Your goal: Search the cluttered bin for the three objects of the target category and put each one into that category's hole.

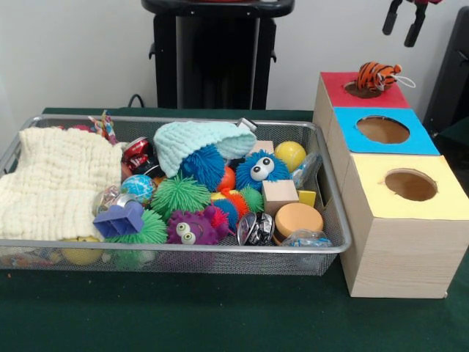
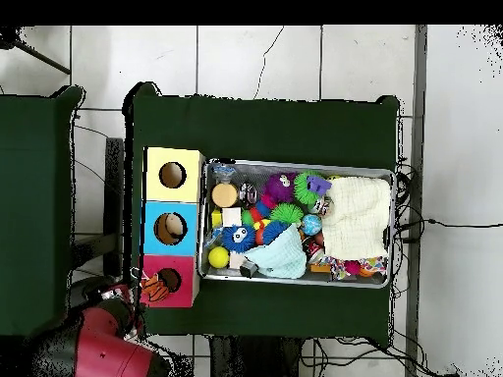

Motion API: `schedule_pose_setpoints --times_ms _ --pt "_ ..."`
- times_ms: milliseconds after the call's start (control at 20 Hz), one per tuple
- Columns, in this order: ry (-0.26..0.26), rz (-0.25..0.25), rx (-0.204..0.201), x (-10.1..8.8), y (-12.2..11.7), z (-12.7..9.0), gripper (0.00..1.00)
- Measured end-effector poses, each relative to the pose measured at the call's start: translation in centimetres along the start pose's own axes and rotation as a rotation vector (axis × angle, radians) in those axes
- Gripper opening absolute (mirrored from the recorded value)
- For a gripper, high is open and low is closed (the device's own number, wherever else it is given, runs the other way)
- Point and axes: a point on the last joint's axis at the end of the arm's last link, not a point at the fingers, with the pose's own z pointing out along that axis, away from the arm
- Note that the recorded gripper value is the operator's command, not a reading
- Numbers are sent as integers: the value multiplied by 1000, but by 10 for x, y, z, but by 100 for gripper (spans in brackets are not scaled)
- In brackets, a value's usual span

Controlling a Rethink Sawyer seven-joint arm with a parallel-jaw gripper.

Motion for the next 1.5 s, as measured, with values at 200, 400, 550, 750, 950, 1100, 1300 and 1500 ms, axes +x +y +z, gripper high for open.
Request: schedule_pose_setpoints --times_ms 200,400,550,750,950,1100,1300,1500 --pt "-30 0 -25 0 3 8 100" --pt "-57 -17 -37 9 3 15 100" --pt "-62 -42 -30 23 -1 19 100" --pt "-68 -61 -26 38 -4 23 100" --pt "-73 -56 -33 51 -5 21 100" --pt "-67 -38 -37 64 -5 18 100" --pt "-55 -13 -38 79 -3 13 100" --pt "-47 7 -48 92 -1 7 100"
